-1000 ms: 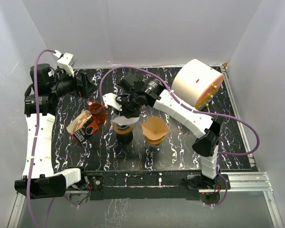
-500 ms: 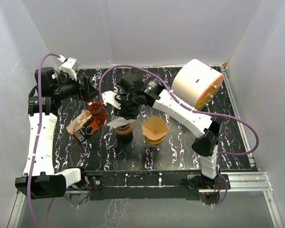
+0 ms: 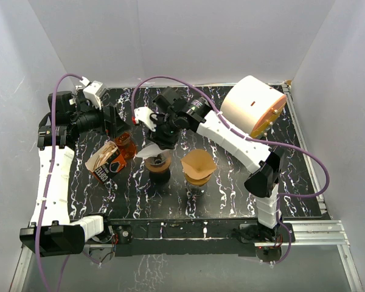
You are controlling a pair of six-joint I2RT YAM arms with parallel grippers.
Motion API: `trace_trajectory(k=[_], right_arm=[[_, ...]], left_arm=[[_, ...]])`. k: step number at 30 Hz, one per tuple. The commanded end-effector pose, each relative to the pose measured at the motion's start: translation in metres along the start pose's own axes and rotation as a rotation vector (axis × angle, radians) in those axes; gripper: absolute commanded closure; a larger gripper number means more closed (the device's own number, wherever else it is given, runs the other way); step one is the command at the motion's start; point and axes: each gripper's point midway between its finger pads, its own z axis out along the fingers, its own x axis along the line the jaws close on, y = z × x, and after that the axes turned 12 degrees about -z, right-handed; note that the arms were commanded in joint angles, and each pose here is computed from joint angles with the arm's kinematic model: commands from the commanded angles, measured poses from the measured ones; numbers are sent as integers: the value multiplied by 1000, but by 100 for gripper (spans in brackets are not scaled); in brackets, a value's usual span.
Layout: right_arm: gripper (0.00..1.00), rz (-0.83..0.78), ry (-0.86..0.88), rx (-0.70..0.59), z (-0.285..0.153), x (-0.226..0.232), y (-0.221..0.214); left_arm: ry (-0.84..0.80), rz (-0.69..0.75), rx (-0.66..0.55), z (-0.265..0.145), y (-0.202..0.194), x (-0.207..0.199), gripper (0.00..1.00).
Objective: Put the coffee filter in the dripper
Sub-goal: Place the coffee filter in the coffee dripper.
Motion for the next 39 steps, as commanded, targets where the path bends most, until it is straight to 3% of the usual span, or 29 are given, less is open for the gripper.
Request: trace_trajectory(k=[1,6,16,28,34,39], right_arm=[[63,81,-29,-92,-9,-13,16],[56,145,-18,-101,-6,-12,11],[54,194,-38,-105,-5,-13,7],[54,210,-23,-124,-2,-17,12],[54,216,-18,-124,0,-18,13],[54,226,-13,-126,1,-19,12]], left_arm=[[-45,-6,50,-10,-20,-12,9],[-98,-36,100,-10,-36,-20,9],[-283,-8,154,-14,-58,-46,10],[-326,260,215,-25,-69,-56,22],[-386,411,342,-22,-86,-76,27],[-423,520,373,-27,-88,-90,27]])
